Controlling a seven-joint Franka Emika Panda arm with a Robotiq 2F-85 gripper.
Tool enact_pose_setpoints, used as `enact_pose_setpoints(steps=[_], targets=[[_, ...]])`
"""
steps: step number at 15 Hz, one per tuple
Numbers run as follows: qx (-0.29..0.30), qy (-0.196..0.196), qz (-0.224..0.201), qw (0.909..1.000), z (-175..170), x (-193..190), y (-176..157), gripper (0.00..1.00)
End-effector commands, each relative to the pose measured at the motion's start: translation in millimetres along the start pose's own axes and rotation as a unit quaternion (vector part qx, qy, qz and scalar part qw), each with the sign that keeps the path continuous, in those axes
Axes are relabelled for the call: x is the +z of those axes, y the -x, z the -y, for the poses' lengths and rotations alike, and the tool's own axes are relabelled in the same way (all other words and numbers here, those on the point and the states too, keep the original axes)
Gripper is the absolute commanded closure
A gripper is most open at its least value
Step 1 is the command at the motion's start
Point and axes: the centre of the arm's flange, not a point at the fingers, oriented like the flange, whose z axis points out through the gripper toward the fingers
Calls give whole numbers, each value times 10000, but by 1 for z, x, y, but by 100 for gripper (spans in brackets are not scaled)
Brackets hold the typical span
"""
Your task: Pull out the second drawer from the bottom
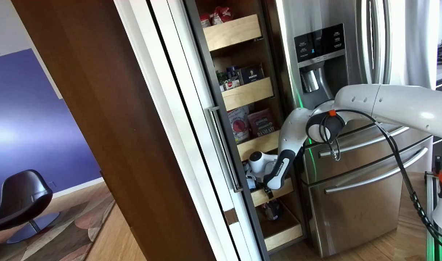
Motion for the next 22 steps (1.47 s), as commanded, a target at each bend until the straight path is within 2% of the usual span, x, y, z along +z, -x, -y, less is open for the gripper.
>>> enact_pose_setpoints(steps=[1,6,8,11,15,20,22], targets=[[-289,-552,-24,9981,-7,21,-7,0],[-574,-1223,14,9908,-5,9,-5,0],[-681,-1619,126,9844,0,-1,-3,0],[-832,-2008,205,9759,12,-10,-6,0],[-970,-2381,389,9656,30,-10,-10,0],[-900,-2591,556,9600,46,-3,-17,0],[-934,-2828,641,9525,66,2,-24,0]])
